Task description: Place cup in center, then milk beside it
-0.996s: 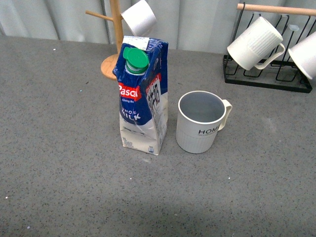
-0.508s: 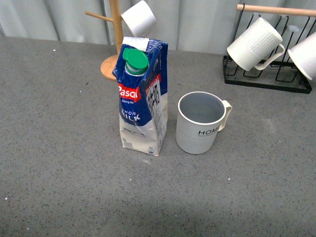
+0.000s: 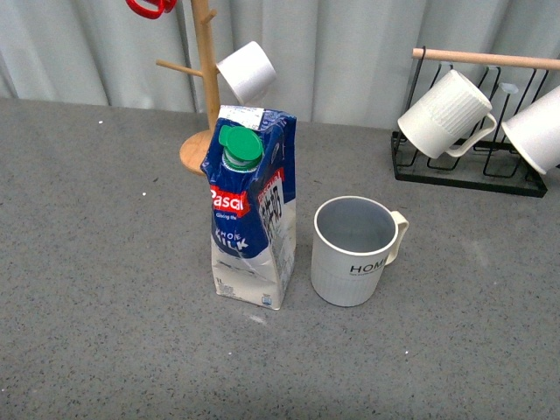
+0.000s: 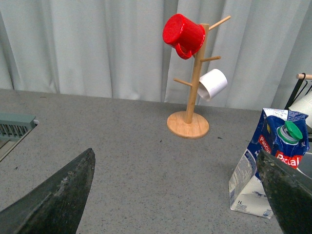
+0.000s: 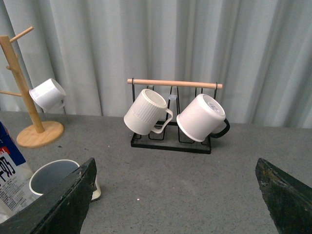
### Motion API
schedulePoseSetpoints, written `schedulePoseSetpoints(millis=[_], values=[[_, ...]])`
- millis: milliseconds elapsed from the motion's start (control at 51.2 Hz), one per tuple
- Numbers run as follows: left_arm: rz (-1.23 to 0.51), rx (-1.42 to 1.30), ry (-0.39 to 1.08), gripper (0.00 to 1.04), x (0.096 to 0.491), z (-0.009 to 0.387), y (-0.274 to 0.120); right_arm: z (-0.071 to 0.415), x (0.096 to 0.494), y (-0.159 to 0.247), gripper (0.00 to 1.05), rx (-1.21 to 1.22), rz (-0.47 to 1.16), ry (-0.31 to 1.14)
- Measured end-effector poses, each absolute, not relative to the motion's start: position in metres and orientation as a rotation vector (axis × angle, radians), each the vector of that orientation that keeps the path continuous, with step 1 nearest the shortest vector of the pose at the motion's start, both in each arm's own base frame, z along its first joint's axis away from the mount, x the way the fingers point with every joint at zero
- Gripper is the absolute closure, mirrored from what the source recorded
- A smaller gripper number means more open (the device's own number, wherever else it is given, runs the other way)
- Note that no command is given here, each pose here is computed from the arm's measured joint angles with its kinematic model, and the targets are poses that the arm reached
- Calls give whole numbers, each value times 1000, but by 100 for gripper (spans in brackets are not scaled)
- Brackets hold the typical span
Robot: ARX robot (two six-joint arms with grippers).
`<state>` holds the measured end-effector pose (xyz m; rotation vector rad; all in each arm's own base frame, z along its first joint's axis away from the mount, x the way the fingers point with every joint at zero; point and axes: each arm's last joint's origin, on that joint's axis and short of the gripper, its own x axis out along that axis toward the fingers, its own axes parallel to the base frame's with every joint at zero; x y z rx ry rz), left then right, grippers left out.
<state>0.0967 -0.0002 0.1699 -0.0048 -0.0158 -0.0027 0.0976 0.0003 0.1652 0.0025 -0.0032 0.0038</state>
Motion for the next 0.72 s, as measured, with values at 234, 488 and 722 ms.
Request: schedulePoseSetpoints(millis=[234,488,722], values=[[-3,-5,-16,7,97,170,0,165,98,0,9,2,4,-3],[-2,-5,-16,7,97,170,0,165,98,0,9,2,4,-3],[-2,-5,-16,7,97,170,0,165,98,0,9,2,4,-3]])
